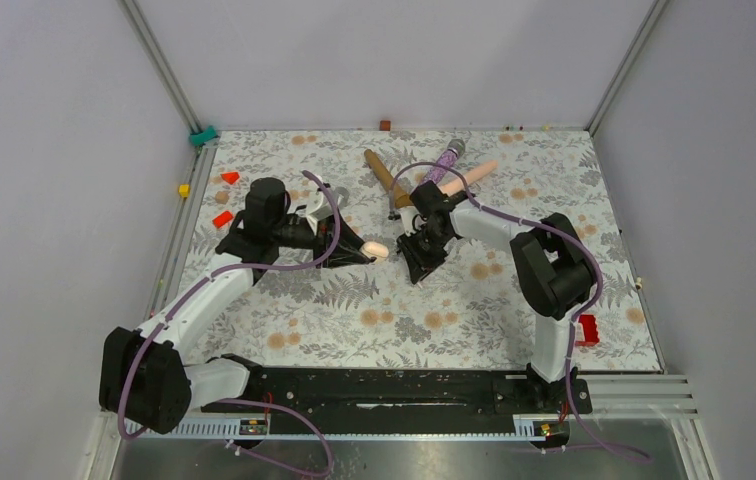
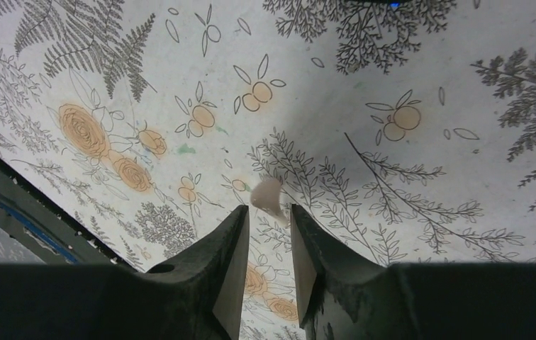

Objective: Insert the wireless bluetooth earbuds into the charging case
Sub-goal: Place the earbud at the center of the board.

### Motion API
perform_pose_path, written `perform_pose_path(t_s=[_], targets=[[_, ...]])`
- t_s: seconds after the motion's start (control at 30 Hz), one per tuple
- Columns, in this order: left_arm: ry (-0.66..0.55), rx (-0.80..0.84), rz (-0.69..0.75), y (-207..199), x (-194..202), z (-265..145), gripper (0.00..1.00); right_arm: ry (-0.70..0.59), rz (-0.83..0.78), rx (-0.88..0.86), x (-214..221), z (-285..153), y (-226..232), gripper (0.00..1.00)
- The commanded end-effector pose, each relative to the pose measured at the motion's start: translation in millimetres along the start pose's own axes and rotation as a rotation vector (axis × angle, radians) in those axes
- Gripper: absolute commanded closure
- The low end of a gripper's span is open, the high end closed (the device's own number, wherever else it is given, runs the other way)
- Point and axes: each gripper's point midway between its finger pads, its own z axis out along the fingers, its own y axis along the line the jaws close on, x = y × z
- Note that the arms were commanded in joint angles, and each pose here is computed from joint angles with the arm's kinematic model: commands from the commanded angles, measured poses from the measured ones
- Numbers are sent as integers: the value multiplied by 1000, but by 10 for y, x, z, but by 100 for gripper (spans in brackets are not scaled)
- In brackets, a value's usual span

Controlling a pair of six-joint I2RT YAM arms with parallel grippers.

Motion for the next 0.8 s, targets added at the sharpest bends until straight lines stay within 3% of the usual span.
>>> perform_pose_path(t_s=[0.0,0.27,0.47,0.6,0.73,0.77], targets=[[-24,7,81,22,-190,31,100,-27,-9,56,-133,-132,-66,62],[-11,16,73,23,-157,74,100,-129,-118,143,-318,-629,-49,51],[-5,26,63,15,-129,114,100,-358,-275,172,-577,-1370,179,44],[0,40,54,2,-106,152,100,-536,-431,77,-620,-1775,566,28],[8,58,40,-14,-68,197,100,-706,-597,-61,-530,-2068,1000,2],[11,67,38,-28,-56,211,100,-730,-622,-89,-481,-2054,1055,1]])
